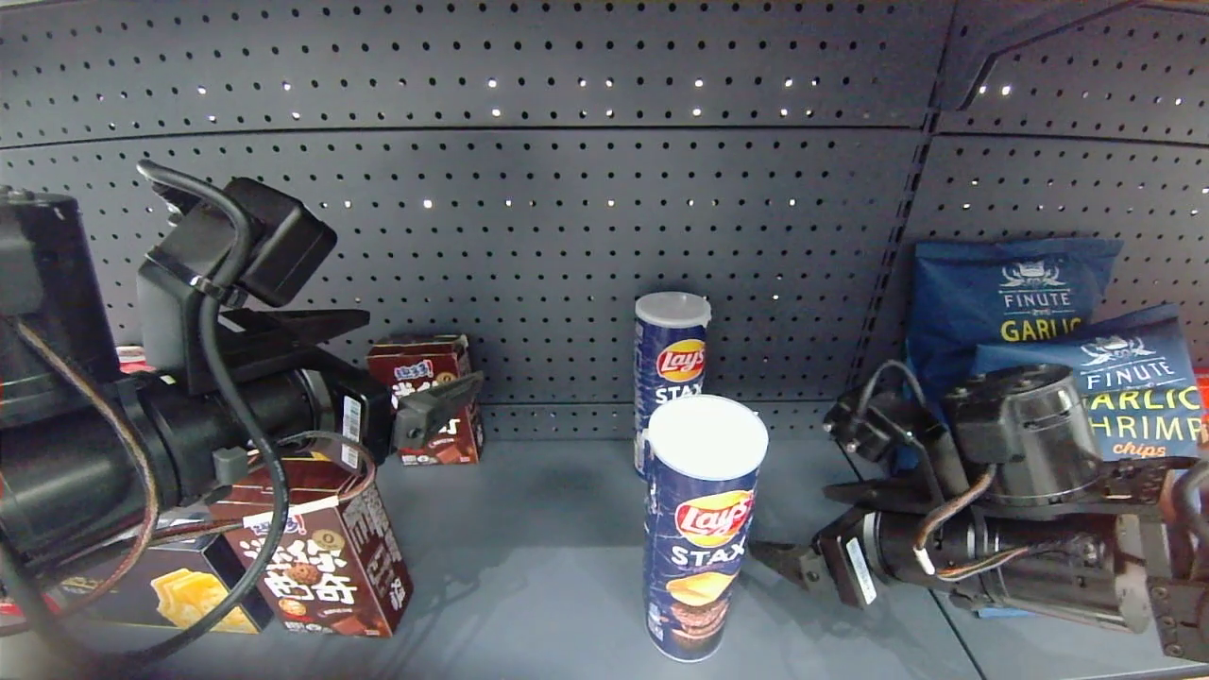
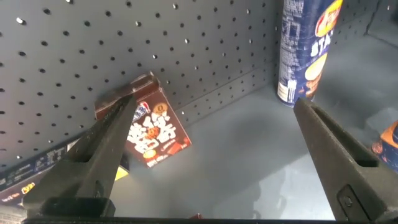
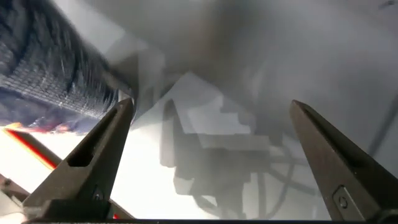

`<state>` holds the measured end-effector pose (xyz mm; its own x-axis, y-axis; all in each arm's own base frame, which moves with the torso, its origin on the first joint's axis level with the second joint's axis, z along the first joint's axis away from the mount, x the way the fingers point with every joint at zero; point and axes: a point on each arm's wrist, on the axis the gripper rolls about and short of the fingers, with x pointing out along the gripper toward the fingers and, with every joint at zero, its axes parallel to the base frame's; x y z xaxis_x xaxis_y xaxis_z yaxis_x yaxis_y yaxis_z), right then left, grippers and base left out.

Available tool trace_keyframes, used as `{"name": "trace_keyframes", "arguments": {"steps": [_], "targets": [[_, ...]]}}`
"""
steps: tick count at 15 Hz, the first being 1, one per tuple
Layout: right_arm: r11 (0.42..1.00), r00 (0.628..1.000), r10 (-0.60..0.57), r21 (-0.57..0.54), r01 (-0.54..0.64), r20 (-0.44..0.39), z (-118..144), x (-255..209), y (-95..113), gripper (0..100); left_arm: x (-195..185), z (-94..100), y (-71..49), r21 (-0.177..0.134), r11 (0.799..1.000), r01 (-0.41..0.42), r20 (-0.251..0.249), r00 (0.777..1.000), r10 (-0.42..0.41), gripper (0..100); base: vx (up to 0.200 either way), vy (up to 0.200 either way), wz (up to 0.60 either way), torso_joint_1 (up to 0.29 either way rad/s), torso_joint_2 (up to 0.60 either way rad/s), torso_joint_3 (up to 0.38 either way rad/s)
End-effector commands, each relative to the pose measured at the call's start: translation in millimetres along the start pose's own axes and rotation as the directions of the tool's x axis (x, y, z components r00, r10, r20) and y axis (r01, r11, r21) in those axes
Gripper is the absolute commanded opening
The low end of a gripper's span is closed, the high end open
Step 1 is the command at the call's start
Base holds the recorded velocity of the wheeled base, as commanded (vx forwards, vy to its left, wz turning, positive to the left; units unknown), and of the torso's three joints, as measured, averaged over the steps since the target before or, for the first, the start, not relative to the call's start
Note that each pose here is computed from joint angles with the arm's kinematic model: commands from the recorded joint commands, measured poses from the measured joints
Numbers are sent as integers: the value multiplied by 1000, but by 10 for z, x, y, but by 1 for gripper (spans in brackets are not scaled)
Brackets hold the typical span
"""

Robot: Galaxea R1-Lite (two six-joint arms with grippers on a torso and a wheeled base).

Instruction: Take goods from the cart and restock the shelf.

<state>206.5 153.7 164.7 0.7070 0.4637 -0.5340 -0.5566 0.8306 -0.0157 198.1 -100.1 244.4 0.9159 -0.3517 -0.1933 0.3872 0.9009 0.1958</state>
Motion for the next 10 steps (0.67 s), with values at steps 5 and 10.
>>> {"name": "trace_keyframes", "arguments": {"steps": [5, 10], "targets": [[952, 875, -304, 162, 261, 377, -9, -1400, -486, 100, -473, 179, 195, -37, 995, -87, 161, 983, 92, 100, 0, 0, 0, 0, 0, 0], [809, 705, -587, 301, 505, 397, -1272, -1929, -299, 100, -1263, -359, 163, -25, 986, -166, 200, 966, 167, 100, 0, 0, 0, 0, 0, 0]]}}
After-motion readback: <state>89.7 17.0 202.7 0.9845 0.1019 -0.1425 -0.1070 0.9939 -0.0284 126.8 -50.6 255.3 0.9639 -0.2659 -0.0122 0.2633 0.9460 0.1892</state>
